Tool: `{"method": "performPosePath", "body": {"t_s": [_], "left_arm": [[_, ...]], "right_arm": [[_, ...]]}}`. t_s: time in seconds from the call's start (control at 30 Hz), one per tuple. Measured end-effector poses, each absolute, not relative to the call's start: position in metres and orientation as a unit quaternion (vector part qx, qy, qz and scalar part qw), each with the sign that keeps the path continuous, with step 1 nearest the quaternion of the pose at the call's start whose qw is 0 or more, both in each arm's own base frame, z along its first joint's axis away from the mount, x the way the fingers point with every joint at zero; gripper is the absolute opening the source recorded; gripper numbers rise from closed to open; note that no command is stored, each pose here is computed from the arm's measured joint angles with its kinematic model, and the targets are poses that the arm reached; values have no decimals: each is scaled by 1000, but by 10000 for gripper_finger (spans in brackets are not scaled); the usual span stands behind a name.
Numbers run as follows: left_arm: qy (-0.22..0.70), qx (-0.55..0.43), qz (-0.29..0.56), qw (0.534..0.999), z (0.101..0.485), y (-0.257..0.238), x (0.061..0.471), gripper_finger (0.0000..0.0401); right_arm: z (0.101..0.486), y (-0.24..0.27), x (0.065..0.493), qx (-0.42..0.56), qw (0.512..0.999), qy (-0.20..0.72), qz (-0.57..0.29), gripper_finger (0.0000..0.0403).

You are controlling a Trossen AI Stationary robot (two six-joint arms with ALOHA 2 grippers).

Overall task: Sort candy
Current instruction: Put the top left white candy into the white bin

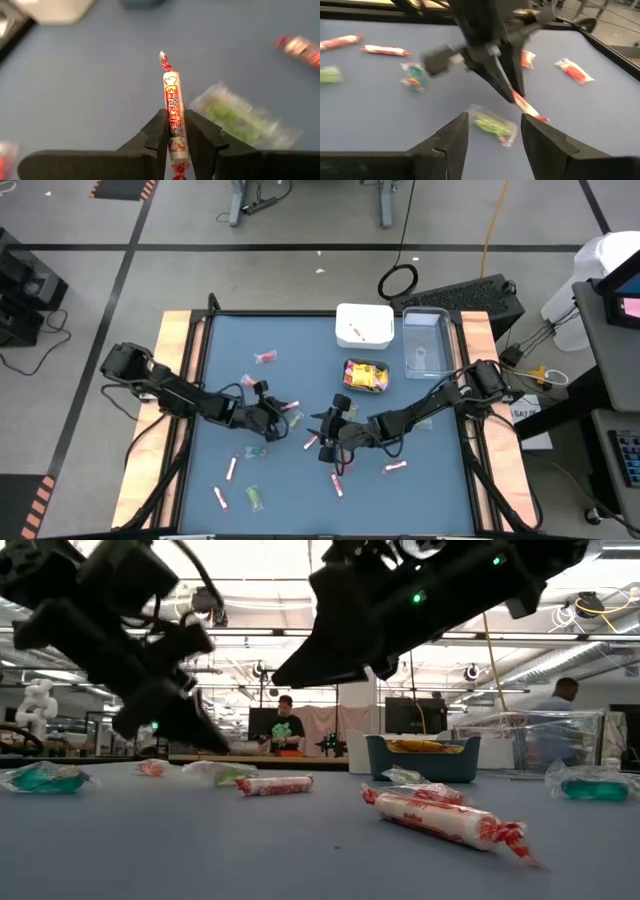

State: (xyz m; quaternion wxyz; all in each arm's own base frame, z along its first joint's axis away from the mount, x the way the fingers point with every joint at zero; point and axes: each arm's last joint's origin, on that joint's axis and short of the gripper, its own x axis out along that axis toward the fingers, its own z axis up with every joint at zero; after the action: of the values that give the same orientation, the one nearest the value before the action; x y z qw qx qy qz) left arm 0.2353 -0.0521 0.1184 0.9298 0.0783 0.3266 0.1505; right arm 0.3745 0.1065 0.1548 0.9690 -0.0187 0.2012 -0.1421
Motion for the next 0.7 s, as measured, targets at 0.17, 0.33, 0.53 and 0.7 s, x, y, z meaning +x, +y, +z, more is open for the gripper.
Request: {"method": "performPosePath", "body": {"t_s": [0.17,0.33,0.53,0.7], "left_arm": [[284,97,129,945,142,-57,235,52],[265,108,98,953,154,-60,233,58],[263,115,68,956,155,-65,232,59],[261,114,67,956,155,-66,232,60]], "right_arm": [[156,100,377,-46,966,207,-149,198],[163,88,386,-76,961,215,-157,265],[169,68,395,-85,963,217,-136,311],[168,58,398,-59,969,223,-82,290]]}}
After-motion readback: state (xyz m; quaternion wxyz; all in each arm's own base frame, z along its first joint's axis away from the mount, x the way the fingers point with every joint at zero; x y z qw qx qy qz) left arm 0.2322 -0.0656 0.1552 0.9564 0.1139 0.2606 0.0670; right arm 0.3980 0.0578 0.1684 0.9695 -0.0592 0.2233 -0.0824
